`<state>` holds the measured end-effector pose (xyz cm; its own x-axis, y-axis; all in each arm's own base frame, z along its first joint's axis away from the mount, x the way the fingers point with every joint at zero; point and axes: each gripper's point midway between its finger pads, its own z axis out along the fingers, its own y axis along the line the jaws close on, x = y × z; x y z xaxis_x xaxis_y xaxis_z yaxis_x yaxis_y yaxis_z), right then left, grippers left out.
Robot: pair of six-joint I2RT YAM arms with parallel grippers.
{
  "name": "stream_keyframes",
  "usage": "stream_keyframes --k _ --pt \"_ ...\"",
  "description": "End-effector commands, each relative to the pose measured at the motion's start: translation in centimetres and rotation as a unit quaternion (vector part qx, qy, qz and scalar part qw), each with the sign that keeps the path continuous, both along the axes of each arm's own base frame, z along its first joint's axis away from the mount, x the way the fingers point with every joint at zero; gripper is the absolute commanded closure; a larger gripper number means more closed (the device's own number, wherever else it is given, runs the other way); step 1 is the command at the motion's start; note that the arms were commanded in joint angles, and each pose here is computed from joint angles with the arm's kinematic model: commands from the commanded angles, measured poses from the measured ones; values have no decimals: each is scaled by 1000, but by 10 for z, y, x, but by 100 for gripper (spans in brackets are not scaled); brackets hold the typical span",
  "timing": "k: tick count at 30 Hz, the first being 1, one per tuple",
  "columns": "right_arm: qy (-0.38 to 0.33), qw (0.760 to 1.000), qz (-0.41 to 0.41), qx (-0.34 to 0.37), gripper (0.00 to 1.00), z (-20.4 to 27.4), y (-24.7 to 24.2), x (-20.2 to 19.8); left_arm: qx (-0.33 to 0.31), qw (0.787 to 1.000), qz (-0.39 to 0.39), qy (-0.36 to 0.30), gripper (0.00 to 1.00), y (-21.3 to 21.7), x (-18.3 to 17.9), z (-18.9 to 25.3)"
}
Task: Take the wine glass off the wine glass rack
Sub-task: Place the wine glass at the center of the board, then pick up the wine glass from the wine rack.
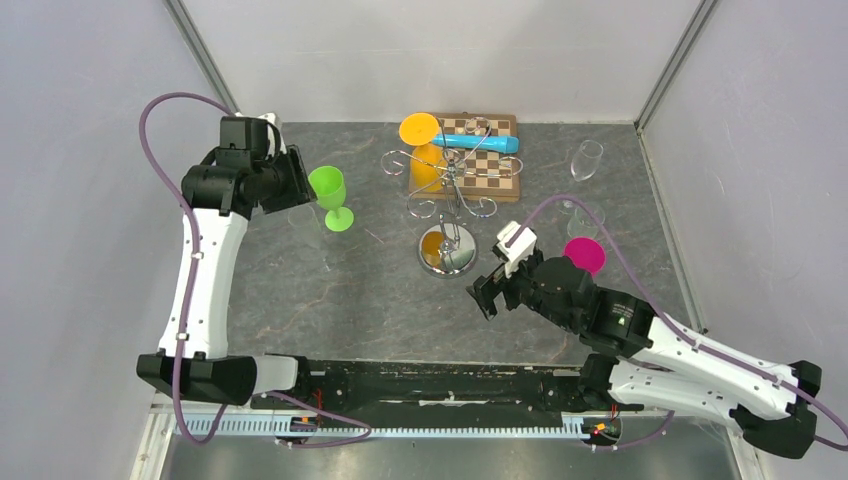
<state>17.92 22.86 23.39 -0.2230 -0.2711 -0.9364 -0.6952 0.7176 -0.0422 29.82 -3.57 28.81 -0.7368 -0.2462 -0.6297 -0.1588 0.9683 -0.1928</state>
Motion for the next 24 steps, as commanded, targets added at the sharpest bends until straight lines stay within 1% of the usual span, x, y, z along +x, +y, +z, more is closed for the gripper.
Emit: stream_keyframes --k 1,9,14,16,24 --pt "-12 999 -21 38 2 24 -7 1 -110 990 -51 -71 45 -41 12 47" --pt "-16 998 -4 58 2 25 -10 -7 -213 964 -100 -125 45 -79 40 87" --pt "-20 998 6 60 2 21 -12 -11 -268 942 -131 -155 45 -99 63 105" --pt "-19 998 14 59 2 20 -10 -13 -289 932 -147 -161 45 -107 71 111" --pt "-18 998 24 56 2 16 -11 -16 -381 893 -191 -142 45 -137 105 116"
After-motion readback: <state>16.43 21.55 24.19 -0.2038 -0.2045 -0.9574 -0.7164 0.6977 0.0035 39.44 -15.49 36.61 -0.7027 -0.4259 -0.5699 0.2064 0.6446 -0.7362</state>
